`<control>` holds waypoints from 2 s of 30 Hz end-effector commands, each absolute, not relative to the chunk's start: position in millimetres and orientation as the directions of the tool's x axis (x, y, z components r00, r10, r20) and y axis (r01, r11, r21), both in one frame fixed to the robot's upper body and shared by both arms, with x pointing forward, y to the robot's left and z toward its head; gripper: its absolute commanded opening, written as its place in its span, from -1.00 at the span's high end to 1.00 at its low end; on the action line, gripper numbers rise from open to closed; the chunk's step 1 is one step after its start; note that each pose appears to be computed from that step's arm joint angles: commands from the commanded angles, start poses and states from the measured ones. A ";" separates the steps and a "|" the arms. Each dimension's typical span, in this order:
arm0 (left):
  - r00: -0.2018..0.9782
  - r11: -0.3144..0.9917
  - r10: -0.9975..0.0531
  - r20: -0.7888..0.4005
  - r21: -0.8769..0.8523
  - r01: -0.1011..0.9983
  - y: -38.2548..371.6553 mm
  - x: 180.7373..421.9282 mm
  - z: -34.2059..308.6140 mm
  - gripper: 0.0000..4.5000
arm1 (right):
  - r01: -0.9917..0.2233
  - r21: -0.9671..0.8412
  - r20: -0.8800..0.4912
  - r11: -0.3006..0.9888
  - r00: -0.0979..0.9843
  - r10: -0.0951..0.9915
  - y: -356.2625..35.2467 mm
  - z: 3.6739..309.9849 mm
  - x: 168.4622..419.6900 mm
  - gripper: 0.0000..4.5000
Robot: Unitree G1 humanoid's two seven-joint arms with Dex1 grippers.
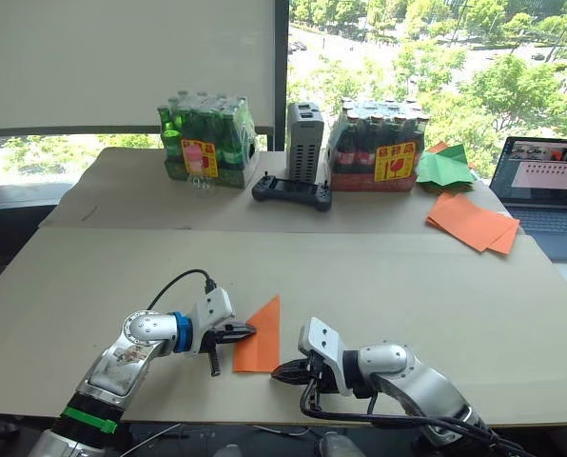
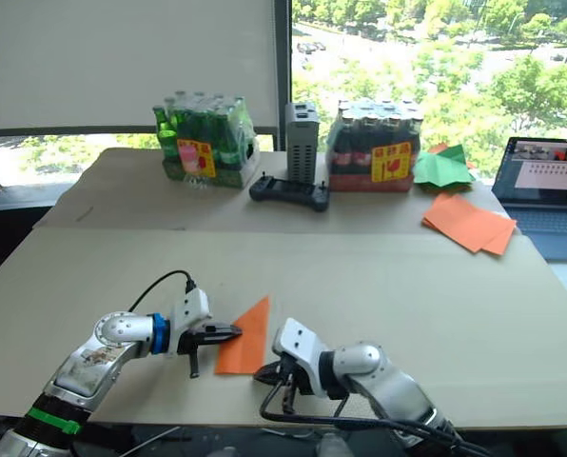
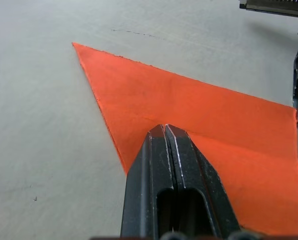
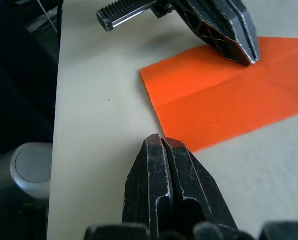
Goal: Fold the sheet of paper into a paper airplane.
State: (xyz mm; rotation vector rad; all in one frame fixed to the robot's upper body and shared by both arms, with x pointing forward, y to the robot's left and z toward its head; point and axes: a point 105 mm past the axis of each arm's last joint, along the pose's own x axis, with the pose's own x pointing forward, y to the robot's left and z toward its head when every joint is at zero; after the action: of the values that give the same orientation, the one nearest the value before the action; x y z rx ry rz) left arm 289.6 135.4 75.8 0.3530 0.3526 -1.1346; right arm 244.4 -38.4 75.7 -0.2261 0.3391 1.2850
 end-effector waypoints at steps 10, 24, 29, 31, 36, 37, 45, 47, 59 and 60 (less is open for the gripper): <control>0.359 0.164 -0.755 -0.548 0.371 0.914 184.8 304.3 136.4 0.02 | -0.908 -0.141 -0.244 0.394 0.418 0.875 -53.7 139.9 249.3 1.00; 0.128 -0.471 -0.767 -0.629 0.687 0.553 124.4 342.2 138.8 -0.57 | -0.860 -0.139 -0.255 0.491 0.510 0.822 -61.8 134.9 256.9 1.00; 0.056 -0.509 -0.784 -0.619 0.691 0.514 102.3 340.9 135.5 -0.57 | -0.847 -0.139 -0.259 0.514 0.532 0.806 -62.5 132.7 256.5 1.00; 0.043 -0.519 -0.781 -0.623 0.686 0.510 100.3 340.3 133.3 -0.46 | -0.843 -0.138 -0.257 0.520 0.537 0.803 -62.6 132.9 256.2 1.00; 0.010 -0.551 -0.762 -0.647 0.657 0.514 102.4 336.9 126.7 0.23 | -0.827 -0.139 -0.254 0.545 0.562 0.787 -66.0 132.5 257.2 1.00; 0.009 -0.557 -0.759 -0.651 0.655 0.511 103.4 336.2 125.7 0.37 | -0.823 -0.140 -0.250 0.550 0.567 0.785 -66.7 133.4 258.1 1.00; 0.009 -0.549 -0.731 -0.682 0.597 0.585 118.6 331.5 114.5 0.99 | -0.771 -0.163 -0.219 0.616 0.637 0.739 -79.2 140.9 272.4 1.00; 0.019 -0.477 -0.761 -0.648 0.579 0.661 119.9 331.0 118.6 0.99 | -0.742 -0.183 -0.202 0.644 0.670 0.714 -83.8 144.7 277.1 1.00; 0.401 0.092 -0.727 -0.558 0.500 0.861 108.7 317.0 121.7 0.99 | -0.689 -0.278 -0.148 0.670 0.720 0.679 -95.7 155.6 278.5 1.00; 0.402 0.094 -0.719 -0.567 0.493 0.865 107.2 313.2 118.6 0.99 | -0.693 -0.281 -0.149 0.664 0.715 0.683 -95.8 155.3 278.1 1.00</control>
State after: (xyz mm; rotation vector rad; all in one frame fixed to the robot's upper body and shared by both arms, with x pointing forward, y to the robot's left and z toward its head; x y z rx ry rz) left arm 315.3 111.3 110.7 0.8627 0.2107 -1.2218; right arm 282.1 -99.5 143.8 -0.3050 0.0955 0.7524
